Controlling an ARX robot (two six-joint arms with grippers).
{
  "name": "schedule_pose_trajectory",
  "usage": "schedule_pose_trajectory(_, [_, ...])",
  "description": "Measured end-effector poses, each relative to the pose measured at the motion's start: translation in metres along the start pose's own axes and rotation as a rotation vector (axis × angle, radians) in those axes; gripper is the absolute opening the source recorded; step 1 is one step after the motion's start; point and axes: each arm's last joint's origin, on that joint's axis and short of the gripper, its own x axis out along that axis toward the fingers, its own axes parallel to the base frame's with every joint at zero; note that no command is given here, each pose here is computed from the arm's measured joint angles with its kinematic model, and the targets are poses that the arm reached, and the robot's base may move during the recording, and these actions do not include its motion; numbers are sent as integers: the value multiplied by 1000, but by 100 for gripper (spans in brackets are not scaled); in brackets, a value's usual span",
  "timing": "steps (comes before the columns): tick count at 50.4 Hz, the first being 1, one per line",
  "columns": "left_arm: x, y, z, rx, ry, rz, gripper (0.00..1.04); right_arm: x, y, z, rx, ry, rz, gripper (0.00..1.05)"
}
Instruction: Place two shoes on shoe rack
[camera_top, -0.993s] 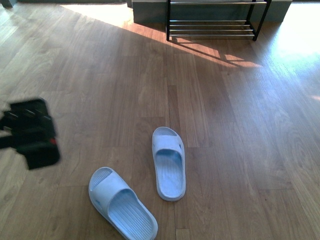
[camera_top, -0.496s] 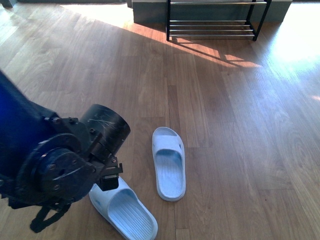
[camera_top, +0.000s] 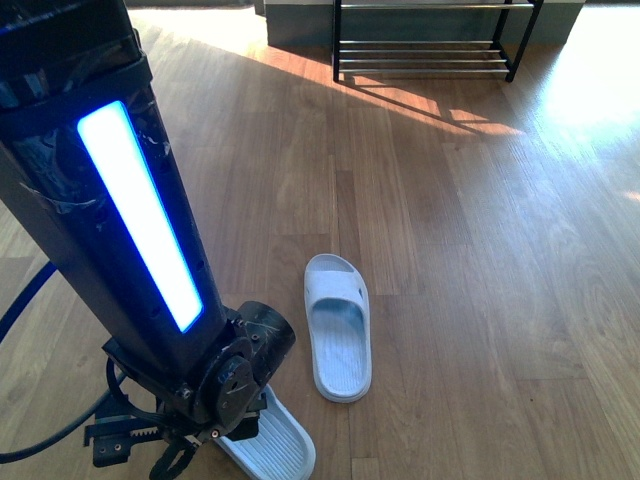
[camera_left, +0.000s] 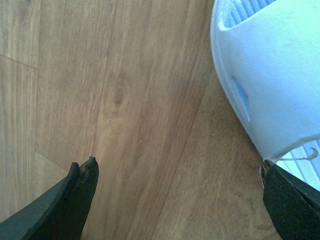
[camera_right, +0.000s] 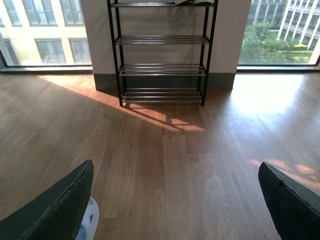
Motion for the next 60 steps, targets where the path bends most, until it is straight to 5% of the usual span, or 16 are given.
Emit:
schedule_pose_trajectory(9, [11,-4,5,-18,-19,23,93,0,0,0,0,0,0,96])
schedule_pose_trajectory(33, [53,7,38,-98,-54,90,1,0,0,0,0,0,0,96])
schedule_pose_trajectory(50, [42,6,71,-71,-164,25,1,0,0,0,0,0,0,96])
schedule_pose_trajectory(60, [35,3,72,-76,-96,-36,1,0,0,0,0,0,0,96])
